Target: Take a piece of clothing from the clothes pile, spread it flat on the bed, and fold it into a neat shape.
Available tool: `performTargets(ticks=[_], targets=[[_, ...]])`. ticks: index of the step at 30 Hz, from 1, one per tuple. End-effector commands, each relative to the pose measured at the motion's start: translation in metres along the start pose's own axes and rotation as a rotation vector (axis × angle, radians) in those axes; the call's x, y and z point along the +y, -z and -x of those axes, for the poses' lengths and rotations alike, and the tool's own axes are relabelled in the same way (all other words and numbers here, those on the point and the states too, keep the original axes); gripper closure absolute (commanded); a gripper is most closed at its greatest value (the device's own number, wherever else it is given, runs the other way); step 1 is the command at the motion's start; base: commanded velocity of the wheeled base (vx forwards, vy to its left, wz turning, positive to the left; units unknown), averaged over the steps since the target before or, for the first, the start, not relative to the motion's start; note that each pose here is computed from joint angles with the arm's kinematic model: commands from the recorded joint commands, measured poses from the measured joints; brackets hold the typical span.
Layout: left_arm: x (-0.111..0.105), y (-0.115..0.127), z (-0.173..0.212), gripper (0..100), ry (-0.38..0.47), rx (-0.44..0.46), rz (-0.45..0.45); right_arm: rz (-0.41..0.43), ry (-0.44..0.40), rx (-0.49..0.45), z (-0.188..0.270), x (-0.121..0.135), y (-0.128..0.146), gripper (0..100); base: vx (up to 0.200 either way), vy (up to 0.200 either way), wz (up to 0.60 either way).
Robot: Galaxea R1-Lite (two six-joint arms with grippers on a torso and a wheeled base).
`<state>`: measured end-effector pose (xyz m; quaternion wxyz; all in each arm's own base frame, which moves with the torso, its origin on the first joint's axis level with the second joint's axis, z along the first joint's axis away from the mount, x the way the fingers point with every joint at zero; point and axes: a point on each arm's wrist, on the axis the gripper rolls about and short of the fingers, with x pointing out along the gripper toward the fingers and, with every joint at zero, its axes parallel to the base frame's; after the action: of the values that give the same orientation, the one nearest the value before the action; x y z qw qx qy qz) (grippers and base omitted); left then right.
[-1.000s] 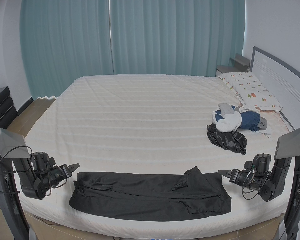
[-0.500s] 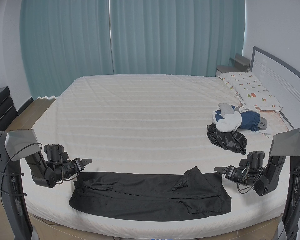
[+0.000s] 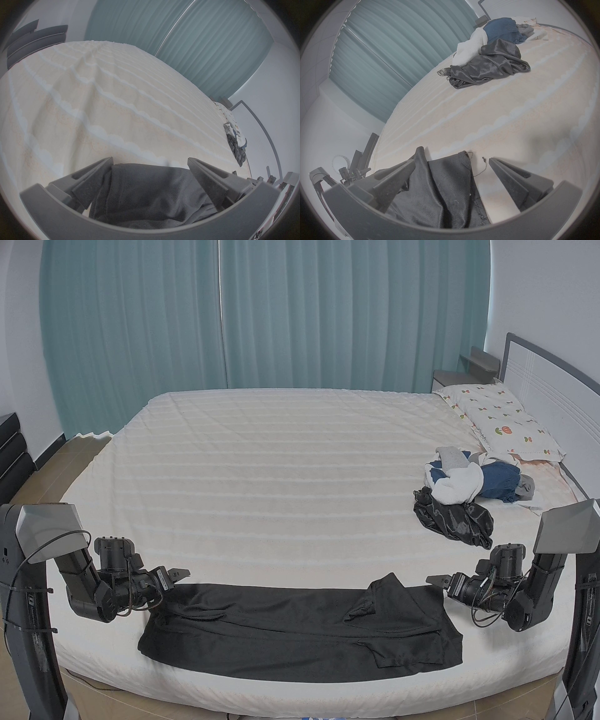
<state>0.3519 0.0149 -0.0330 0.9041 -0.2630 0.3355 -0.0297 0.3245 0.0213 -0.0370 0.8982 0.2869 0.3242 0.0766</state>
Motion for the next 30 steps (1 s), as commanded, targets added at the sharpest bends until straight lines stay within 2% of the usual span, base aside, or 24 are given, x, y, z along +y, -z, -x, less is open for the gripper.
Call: performTargets(ticks=[1, 8, 9, 18, 28, 29, 30], targets=[[0.001, 0.002, 0.000, 0, -0.004, 0.007, 0.002, 0.002, -0.001, 0.003, -0.001, 0.001, 0.001, 0, 0.000, 0.000, 0.00], [0.004, 0.004, -0.001, 0, -0.026, 0.028, 0.009, 0.005, -0.006, -0.003, 0.000, 0.002, -0.001, 0, 0.000, 0.000, 0.00], [0.004, 0.004, -0.001, 100, -0.026, 0.028, 0.009, 0.005, -0.006, -0.003, 0.000, 0.002, -0.001, 0, 0.000, 0.000, 0.00], [0.004, 0.000, -0.002, 100, -0.050, 0.000, 0.008, 0.012, -0.015, -0.011, -0.004, 0.005, -0.003, 0, 0.000, 0.000, 0.00], [0.003, -0.003, -0.001, 100, -0.060, -0.025, 0.060, -0.003, -0.020, 0.047, -0.022, 0.019, 0.001, 0, 0.000, 0.000, 0.00], [0.003, -0.003, -0.001, 100, -0.061, -0.026, 0.061, -0.002, -0.019, 0.048, -0.024, 0.019, 0.001, 100, 0.000, 0.000, 0.00], [0.004, -0.003, -0.001, 100, -0.061, -0.024, 0.062, -0.001, -0.020, 0.044, -0.026, 0.019, 0.000, 100, 0.000, 0.000, 0.00]])
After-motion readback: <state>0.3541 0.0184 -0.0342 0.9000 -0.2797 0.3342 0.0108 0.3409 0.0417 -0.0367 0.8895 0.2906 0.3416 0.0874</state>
